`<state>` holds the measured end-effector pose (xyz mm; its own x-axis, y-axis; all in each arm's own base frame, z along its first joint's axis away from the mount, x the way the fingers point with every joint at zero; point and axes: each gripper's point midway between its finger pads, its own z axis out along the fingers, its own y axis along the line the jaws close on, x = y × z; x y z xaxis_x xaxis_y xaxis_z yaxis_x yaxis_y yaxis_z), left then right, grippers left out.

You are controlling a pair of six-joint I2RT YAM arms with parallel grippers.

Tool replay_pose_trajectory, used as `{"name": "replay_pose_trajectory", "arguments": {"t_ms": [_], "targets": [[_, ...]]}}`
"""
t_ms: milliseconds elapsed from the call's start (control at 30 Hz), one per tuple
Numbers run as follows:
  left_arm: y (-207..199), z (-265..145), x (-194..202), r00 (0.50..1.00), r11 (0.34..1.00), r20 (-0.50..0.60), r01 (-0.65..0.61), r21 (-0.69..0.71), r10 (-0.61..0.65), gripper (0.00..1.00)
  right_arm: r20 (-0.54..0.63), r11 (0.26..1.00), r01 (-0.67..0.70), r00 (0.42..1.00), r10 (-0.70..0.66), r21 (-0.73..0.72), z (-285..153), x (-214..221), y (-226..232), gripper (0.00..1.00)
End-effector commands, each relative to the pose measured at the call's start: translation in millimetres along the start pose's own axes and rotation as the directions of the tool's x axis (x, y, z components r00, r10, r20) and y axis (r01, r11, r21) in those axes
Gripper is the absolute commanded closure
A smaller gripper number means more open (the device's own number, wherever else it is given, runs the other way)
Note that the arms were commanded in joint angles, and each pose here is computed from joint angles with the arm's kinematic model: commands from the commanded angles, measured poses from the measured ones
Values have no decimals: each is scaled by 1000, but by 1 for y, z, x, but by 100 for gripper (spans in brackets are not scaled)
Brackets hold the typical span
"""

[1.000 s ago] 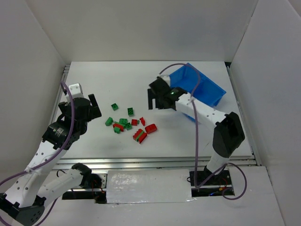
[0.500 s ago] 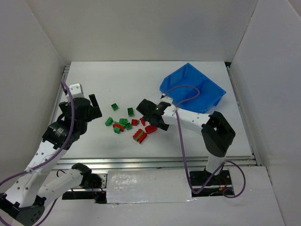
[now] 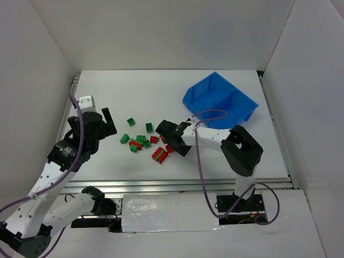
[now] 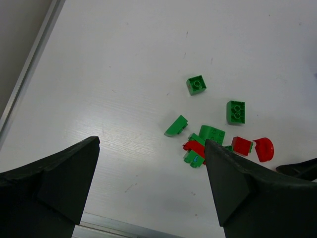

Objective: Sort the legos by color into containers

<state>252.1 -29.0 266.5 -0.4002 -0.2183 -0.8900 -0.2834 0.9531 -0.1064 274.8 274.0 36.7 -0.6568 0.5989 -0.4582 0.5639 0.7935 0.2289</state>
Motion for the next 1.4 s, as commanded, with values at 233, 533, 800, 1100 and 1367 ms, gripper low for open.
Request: {"name": "replay_pose_trajectory", "arguments": {"t_ms": [233, 533, 800, 1100, 1367], "targets": [[-3, -2, -11, 999, 1000, 44, 9, 28, -10, 0, 20, 993, -114, 993, 115, -28, 6, 2, 22, 36], [-5, -2, -10, 999, 999, 39, 5, 32, -6, 0, 134, 975, -220, 966, 220, -15, 9, -51, 10, 59], [-7, 2, -7, 1000, 1000, 26, -4, 29, 3, 0, 383, 949, -282, 869, 314, -138, -65, -167, -19, 63], [-7, 4, -6, 1000, 1000, 21, -11, 23, 10, 1, 487, 952, -305, 827, 281, -31, -61, -280, -114, 52], [-3, 6, -7, 1000, 1000, 21, -4, 4, 4, 1, 454, 977, -213, 874, 177, 29, -22, -322, -101, 32]]}}
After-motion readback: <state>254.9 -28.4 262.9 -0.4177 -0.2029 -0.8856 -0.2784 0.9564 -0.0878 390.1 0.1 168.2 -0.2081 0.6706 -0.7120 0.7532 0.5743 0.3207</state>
